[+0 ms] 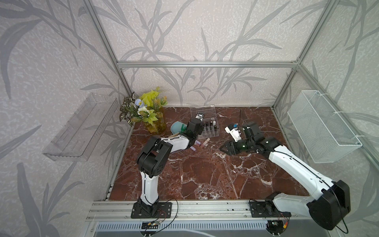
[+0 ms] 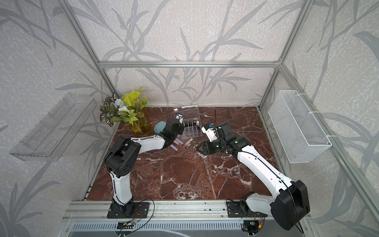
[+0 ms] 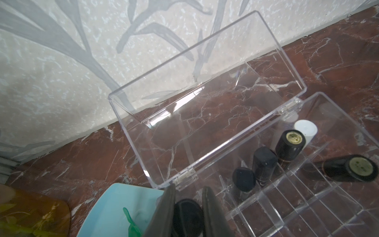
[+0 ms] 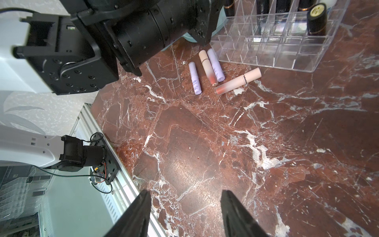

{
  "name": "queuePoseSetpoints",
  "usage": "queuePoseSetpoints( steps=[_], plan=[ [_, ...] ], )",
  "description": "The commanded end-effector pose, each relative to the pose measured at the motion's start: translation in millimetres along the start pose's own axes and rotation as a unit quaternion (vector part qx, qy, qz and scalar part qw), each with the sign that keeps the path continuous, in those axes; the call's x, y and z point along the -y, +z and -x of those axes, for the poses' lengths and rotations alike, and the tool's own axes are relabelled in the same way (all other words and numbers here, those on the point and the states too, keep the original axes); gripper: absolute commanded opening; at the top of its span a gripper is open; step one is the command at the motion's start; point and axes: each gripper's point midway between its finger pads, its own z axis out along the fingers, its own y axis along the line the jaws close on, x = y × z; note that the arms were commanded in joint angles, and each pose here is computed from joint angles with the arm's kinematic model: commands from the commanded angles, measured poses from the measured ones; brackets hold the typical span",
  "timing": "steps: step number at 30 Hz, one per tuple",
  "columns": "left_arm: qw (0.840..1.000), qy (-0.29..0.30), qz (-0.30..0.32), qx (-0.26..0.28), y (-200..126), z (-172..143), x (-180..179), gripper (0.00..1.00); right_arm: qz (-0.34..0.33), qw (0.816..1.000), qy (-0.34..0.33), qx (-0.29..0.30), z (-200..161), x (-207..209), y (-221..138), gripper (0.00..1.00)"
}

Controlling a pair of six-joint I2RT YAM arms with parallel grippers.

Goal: Arrange the lipsticks in the organizer
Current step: Place the lipstick in the storage box, then pick up the lipstick at the center of the board.

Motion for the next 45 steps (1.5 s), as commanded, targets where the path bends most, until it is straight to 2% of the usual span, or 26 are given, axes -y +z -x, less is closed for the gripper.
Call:
queuePoseSetpoints(
  steps=[1,5,7,10,15,18,24,28,33,36,40,45],
  plan=[
    [1.000,-0.007,0.000,-0.004,5.1,-3.2,0.5,0.12,0.008,1.000,-0.004,0.009,1.6,-2.7,-3.2,0.59],
    [1.000,-0.010,0.000,-0.004,6.1,-3.8,-0.2,0.13,0.009,1.000,-0.003,0.006,0.5,-2.6,-2.1,0.58],
    [1.000,-0.011,-0.002,-0.005,5.5,-3.9,0.5,0.17,0.009,1.000,-0.003,0.006,0.4,-2.2,-1.7,0.58],
    [1.000,-0.015,-0.003,-0.002,3.7,-1.5,0.1,0.30,0.010,1.000,-0.002,0.006,0.6,-2.7,-1.9,0.58],
    [1.000,-0.023,-0.006,0.014,-2.7,18.8,-3.7,0.64,0.012,1.000,0.001,0.005,1.2,-3.1,-1.3,0.59],
    [0.999,-0.035,-0.013,0.039,-14.3,43.4,-7.7,0.73,0.011,1.000,0.004,0.003,1.4,-2.7,0.5,0.59],
    [0.991,-0.064,-0.062,0.095,-62.1,102.3,-13.3,0.73,-0.012,1.000,0.013,-0.007,3.0,5.1,8.5,0.59],
    [0.985,-0.083,-0.127,0.087,-95.1,111.0,-4.8,0.69,-0.024,0.999,0.018,-0.014,4.7,8.9,13.1,0.59],
    [0.971,-0.127,-0.203,-0.003,-123.9,66.3,19.6,0.65,-0.033,0.999,0.026,0.001,11.4,9.8,9.0,0.59],
    [0.963,-0.145,-0.226,-0.025,-140.9,42.6,30.1,0.61,-0.047,0.998,0.034,-0.004,11.8,14.2,10.2,0.59],
    [0.958,-0.125,-0.250,-0.058,-146.2,17.3,42.6,0.60,-0.070,0.997,0.043,-0.003,13.4,21.3,7.4,0.58],
    [0.943,-0.104,-0.297,-0.109,-144.1,-4.9,67.6,0.61,-0.085,0.995,0.052,0.007,15.3,22.7,-3.7,0.59]
  ],
)
